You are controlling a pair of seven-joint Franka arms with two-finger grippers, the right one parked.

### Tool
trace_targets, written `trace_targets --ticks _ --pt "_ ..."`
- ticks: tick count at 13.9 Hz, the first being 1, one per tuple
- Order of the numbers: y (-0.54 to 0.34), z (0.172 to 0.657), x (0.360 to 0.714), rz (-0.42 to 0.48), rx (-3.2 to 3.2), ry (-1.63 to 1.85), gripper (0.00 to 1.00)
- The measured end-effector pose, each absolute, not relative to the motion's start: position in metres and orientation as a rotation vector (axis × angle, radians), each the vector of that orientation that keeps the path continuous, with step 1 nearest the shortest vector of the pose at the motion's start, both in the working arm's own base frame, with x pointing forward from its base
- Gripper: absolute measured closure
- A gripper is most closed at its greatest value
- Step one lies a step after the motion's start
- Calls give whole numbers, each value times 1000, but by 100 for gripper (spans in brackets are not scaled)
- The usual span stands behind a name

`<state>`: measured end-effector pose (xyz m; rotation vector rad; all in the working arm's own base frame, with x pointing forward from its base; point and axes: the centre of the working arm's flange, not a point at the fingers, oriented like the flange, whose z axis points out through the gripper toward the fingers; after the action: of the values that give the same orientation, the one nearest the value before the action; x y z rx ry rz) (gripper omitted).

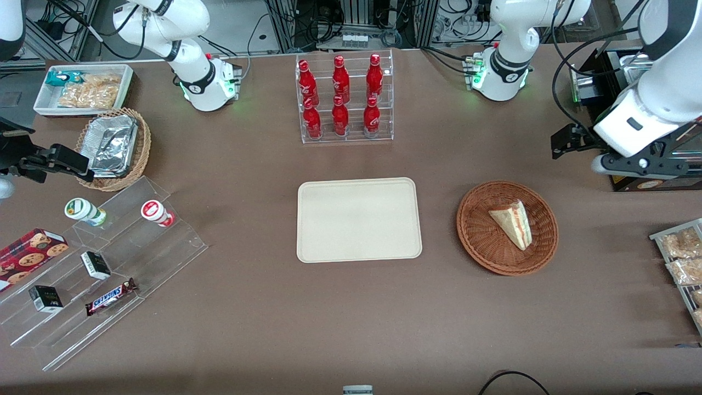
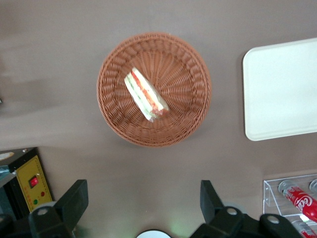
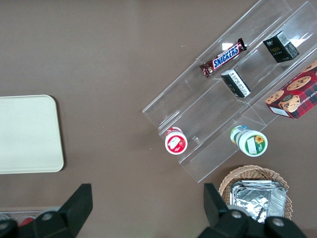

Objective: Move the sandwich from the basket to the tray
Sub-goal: 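Move the left gripper over the wrapped sandwich in the wicker basket, then lower the left gripper and close it on the wrapped sandwich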

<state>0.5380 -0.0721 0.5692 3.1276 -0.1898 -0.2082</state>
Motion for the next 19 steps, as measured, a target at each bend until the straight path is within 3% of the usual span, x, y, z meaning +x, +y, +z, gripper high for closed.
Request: trace_targets --ticks 5,11,14,19 --pt "-73 479 550 -313 3116 -188 0" --pt "-71 374 536 -211 3121 -178 0" --pt "-68 335 523 -101 3128 -84 0" --pt "-66 319 519 -18 3063 628 0"
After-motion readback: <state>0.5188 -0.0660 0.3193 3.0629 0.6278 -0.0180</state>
